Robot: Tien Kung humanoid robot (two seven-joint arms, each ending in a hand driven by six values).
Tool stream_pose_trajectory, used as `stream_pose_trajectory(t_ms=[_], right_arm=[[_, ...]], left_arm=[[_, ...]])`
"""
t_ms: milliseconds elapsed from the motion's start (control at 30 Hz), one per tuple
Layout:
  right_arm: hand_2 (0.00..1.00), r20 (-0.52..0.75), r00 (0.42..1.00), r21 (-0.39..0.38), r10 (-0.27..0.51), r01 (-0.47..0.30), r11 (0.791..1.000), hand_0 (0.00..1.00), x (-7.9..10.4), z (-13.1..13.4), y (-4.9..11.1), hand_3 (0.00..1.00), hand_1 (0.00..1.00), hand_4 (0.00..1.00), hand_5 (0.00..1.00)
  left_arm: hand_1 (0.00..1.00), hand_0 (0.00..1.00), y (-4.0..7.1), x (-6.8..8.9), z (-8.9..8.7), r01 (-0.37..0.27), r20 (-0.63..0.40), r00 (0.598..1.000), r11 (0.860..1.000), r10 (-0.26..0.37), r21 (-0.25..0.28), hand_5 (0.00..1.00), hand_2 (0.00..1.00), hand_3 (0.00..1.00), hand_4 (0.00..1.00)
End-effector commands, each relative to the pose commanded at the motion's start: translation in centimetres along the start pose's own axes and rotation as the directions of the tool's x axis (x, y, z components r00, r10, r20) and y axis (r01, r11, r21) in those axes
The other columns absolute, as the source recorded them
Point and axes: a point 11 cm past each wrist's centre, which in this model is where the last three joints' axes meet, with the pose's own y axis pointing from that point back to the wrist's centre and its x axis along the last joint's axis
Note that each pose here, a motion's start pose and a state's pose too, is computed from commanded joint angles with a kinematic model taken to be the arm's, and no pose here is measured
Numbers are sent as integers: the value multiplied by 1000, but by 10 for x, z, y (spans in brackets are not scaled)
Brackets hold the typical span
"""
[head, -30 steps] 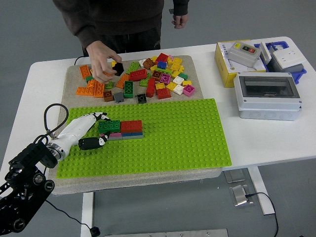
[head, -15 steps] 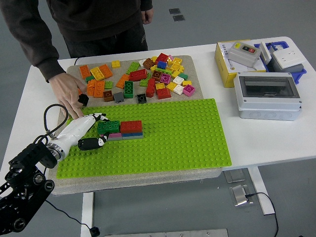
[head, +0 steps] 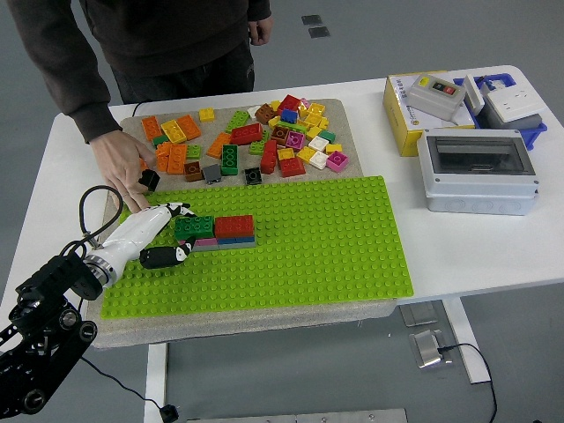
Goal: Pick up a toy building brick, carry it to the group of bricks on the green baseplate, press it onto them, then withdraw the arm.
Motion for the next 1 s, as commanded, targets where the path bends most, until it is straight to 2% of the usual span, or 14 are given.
stream_pose_trajectory(t_ms=[467, 1000], right_arm=[[628, 0, 1000, 3, 0, 0, 1000, 637, 0, -1, 0, 622, 634, 389, 763], [629, -1, 1000, 2, 0, 0, 1000, 637, 0, 1, 0, 622, 632, 390, 764]], left_arm=[[949, 956, -3, -6, -2, 33, 24, 999, 999, -34, 8, 296, 931, 572, 428], [949, 956, -3, -7, -5, 35, 20, 999, 999, -36, 15, 298, 930, 573, 430]])
